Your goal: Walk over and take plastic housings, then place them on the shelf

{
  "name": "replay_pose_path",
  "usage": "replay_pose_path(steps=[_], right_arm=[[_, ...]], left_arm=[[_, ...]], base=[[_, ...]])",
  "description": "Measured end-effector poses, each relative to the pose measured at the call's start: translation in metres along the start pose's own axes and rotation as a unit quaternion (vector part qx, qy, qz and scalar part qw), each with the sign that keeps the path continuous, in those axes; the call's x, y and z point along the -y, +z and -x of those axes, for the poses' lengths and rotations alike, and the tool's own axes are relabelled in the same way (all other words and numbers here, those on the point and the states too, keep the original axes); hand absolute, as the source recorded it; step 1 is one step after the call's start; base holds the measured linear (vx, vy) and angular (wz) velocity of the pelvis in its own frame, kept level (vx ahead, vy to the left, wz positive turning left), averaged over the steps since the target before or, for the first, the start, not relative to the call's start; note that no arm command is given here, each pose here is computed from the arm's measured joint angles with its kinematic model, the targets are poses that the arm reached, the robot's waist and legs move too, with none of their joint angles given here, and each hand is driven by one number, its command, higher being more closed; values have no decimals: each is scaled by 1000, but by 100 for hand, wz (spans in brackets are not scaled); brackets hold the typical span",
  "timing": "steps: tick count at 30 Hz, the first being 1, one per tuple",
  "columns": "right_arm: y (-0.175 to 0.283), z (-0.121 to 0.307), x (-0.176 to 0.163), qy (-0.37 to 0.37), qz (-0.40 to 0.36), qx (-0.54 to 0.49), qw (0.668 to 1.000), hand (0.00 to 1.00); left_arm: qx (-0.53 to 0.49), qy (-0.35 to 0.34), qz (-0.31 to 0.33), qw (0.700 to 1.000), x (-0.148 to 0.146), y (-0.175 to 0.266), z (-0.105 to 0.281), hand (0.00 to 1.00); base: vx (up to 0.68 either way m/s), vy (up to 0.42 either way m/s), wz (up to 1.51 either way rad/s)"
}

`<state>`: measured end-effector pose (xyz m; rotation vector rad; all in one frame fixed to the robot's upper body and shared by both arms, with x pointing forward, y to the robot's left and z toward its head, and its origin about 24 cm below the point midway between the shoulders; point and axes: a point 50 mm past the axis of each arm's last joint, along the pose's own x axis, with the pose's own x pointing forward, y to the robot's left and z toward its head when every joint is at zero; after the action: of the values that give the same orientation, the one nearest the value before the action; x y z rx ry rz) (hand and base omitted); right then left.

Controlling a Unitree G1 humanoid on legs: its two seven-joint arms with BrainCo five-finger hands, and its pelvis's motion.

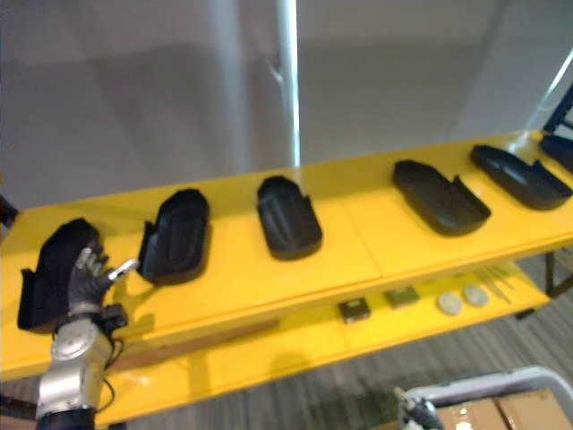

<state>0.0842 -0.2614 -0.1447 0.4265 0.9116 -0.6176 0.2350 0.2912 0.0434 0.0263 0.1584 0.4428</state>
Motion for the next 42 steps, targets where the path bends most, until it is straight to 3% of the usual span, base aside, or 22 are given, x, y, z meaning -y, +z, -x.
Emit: replay_pose_path(steps=[10, 22, 42], right_arm=[[0, 0, 1, -7, -25, 3, 1000, 0], [-3, 0, 2, -21, -46, -13, 999, 0], [-7, 0, 1, -26, -54, -22, 998, 0]], left_arm=[[-61, 22, -7, 998, -4, -20, 0, 0], [-82, 143, -42, 985, -21, -29, 0, 0], [-96, 197, -39, 975, -35, -34, 2, 0]], base=[[0, 0, 0], [0, 0, 0], [0, 0, 0]])
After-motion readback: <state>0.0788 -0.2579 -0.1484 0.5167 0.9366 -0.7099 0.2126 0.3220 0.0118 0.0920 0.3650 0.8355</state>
